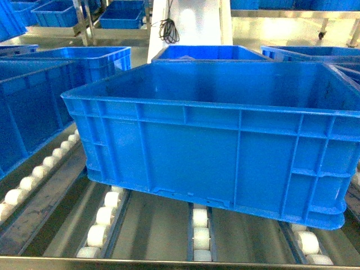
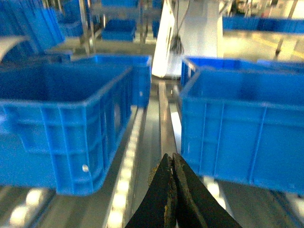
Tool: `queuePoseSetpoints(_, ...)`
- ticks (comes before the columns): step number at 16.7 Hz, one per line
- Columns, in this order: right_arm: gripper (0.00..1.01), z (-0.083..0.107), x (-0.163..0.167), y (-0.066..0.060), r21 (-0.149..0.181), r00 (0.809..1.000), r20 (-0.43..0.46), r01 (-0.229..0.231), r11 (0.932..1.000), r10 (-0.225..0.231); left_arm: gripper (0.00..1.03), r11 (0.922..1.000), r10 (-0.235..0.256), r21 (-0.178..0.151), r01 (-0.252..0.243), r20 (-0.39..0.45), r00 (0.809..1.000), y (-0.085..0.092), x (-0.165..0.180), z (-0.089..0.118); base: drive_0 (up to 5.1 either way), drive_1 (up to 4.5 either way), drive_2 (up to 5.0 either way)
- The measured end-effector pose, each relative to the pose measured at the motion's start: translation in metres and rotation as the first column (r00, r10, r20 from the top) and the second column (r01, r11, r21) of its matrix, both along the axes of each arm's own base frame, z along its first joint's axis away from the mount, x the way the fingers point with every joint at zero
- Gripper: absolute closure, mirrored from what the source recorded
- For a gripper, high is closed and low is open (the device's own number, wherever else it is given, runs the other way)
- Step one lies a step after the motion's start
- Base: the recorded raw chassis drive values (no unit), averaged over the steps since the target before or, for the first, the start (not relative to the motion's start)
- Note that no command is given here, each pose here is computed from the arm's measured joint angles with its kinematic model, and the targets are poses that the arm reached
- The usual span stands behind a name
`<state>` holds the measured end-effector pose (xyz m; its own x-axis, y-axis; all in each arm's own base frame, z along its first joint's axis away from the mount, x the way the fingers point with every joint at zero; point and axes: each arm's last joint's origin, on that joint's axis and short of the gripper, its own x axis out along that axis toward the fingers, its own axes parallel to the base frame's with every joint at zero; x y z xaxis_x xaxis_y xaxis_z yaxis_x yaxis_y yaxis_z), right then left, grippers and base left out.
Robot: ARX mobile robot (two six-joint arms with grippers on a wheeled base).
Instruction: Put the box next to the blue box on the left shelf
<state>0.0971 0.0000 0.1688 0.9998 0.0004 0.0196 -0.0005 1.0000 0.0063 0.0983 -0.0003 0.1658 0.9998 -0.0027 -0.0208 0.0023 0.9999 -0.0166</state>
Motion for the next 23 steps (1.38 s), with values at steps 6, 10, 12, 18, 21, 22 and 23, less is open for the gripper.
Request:
queuePoseSetpoints(6,0.69,-0.0015,0.0001,0.0,-0.001,1.0,-0.015,0.0,1.0,0.0,0.77,1.0,0.0,0.001,0.0,0.019,1.0,0.0,-0.0008,0.0015,0.0,0.0,0.0)
queuePoseSetpoints(10,0.15,-0.0015,0.0001,0.0,-0.001,1.0,-0.015,0.0,1.0,0.0,0.24,1.0,0.0,0.001,0.0,0.019,1.0,0.0,-0.0008,0.0015,0.0,0.0,0.0)
queuePoseSetpoints(12,0.03,-0.0015,0.0001,0.0,0.0,1.0,-0.015,0.0,1.0,0.0,0.04,1.0,0.0,0.003,0.0,0.019,1.0,0.0,-0.0008,0.0015,0.0,0.0,0.0)
queuePoseSetpoints(18,0.03,-0.0015,0.0001,0.0,0.0,1.0,-0.015,0.0,1.0,0.0,0.05,1.0,0.0,0.003,0.0,0.019,1.0,0.0,-0.0008,0.0015,0.0,0.0,0.0)
queuePoseSetpoints(21,0.03,-0.0015,0.0001,0.0,0.0,1.0,-0.015,0.0,1.0,0.0,0.05,1.0,0.0,0.003,0.0,0.019,1.0,0.0,-0.0008,0.0015,0.0,0.0,0.0)
queuePoseSetpoints(22,0.03,-0.0015,0.0001,0.0,0.0,1.0,-0.015,0.0,1.0,0.0,0.05,1.0,0.0,0.003,0.0,0.019,1.0,0.0,-0.0008,0.0015,0.0,0.0,0.0)
queuePoseSetpoints(23,0.03,-0.0015,0.0001,0.0,0.0,1.0,-0.015,0.0,1.0,0.0,0.05,1.0,0.0,0.002,0.0,0.019,1.0,0.0,-0.0008,0.0015,0.0,0.0,0.0)
